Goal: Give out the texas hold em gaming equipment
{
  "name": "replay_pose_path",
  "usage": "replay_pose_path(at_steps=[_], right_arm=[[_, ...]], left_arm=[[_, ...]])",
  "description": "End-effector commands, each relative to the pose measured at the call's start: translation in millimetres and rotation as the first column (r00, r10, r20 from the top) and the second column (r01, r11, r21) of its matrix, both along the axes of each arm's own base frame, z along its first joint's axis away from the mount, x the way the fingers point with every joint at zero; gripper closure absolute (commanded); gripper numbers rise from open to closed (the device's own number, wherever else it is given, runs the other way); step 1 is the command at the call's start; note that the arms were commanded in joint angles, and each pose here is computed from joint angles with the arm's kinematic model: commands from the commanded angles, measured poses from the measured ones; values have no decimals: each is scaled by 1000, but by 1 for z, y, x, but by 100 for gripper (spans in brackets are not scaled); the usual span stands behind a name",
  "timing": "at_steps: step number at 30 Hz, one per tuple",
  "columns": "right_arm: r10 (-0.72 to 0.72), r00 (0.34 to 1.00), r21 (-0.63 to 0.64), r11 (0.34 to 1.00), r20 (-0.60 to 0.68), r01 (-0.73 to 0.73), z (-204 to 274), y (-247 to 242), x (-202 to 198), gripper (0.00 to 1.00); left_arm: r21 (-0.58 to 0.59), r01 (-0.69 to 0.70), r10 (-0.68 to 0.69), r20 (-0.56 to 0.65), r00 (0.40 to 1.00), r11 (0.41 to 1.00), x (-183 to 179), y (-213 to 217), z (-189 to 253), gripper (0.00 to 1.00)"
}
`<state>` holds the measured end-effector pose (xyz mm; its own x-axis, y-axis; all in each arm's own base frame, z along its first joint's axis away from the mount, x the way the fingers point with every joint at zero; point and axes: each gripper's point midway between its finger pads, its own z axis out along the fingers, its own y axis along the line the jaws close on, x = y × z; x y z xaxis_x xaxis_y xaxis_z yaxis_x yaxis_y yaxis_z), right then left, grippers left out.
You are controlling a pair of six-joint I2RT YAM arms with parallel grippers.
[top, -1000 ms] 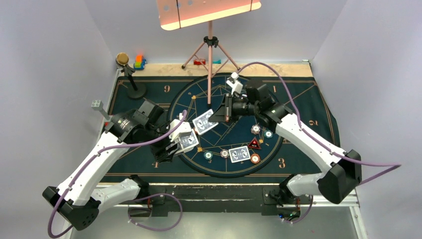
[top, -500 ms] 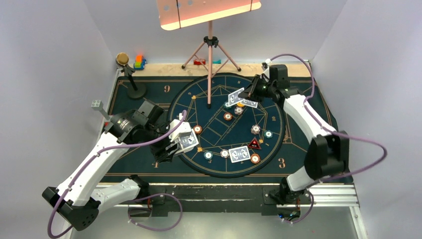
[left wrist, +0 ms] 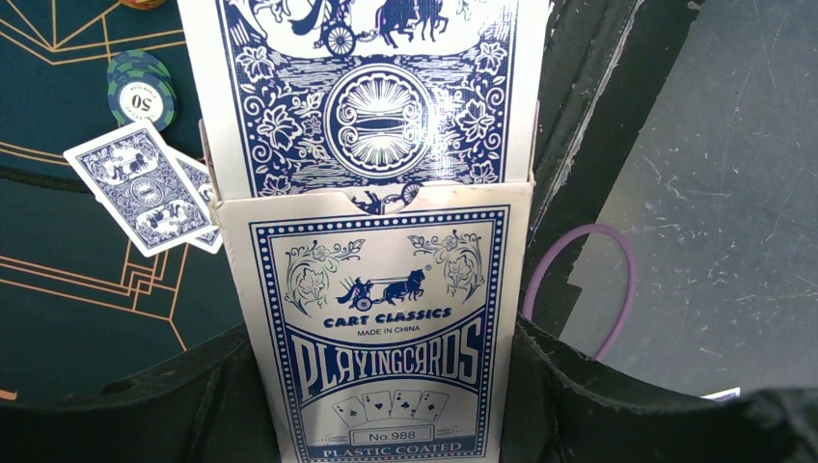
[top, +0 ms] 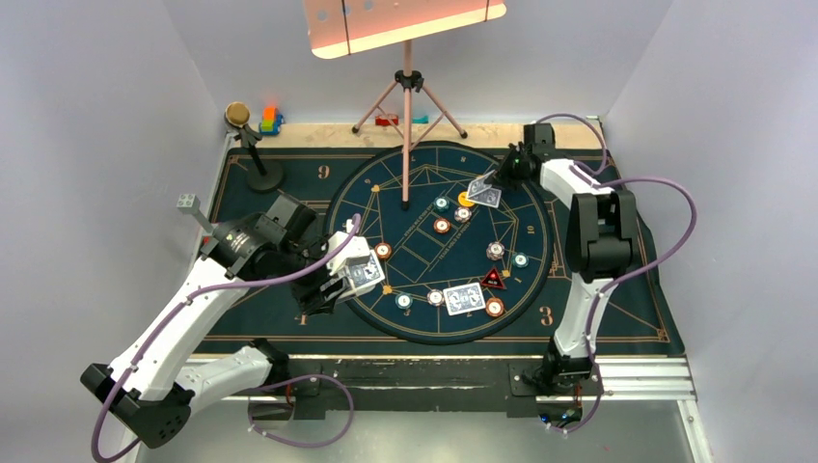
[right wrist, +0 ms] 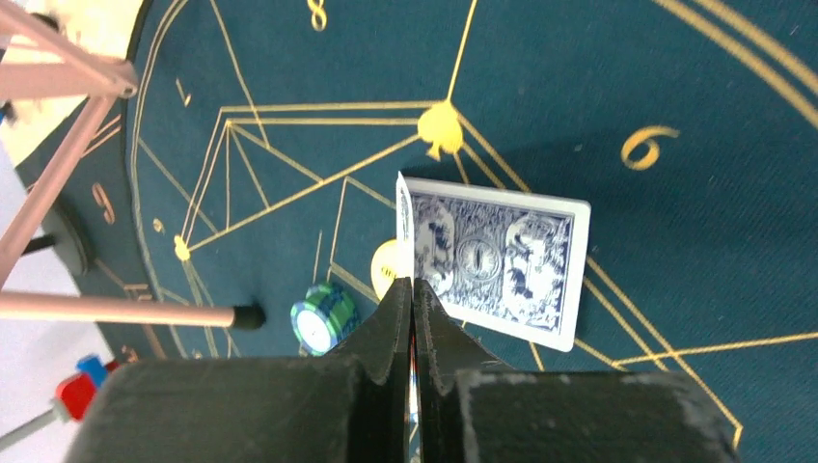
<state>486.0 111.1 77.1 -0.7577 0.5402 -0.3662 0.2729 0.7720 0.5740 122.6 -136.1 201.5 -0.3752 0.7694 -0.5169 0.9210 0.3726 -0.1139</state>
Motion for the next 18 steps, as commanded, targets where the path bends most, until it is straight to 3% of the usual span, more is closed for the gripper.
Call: replay_pose_path(at_steps=[1,5,7,12,15,18], right_arm=[[-60,995,-113,991,82,69,20,-19,26,100],[-99,995,-194,976,-8,96,3,-34,13,63],[-117,993,-221,969,-18,110,2,-40,4,51],[-143,990,-251,958,7,140,24,-49,-19,36],[-162,985,-270,948,54,170,53,-53,-32,31],[-59,992,-214,973,116,83,92,-23,-53,25]], left_arm=[[-51,17,-15,35,999,999,3,-7,14,100],[-52,18,-16,29,999,998,2,-7,15,100],[-53,18,-17,30,999,998,2,-7,15,100],[-52,18,-16,25,1000,999,1,-7,15,100],[-54,17,-16,25,1000,998,1,-7,15,100],[-57,17,-16,26,1000,998,1,-7,15,100]])
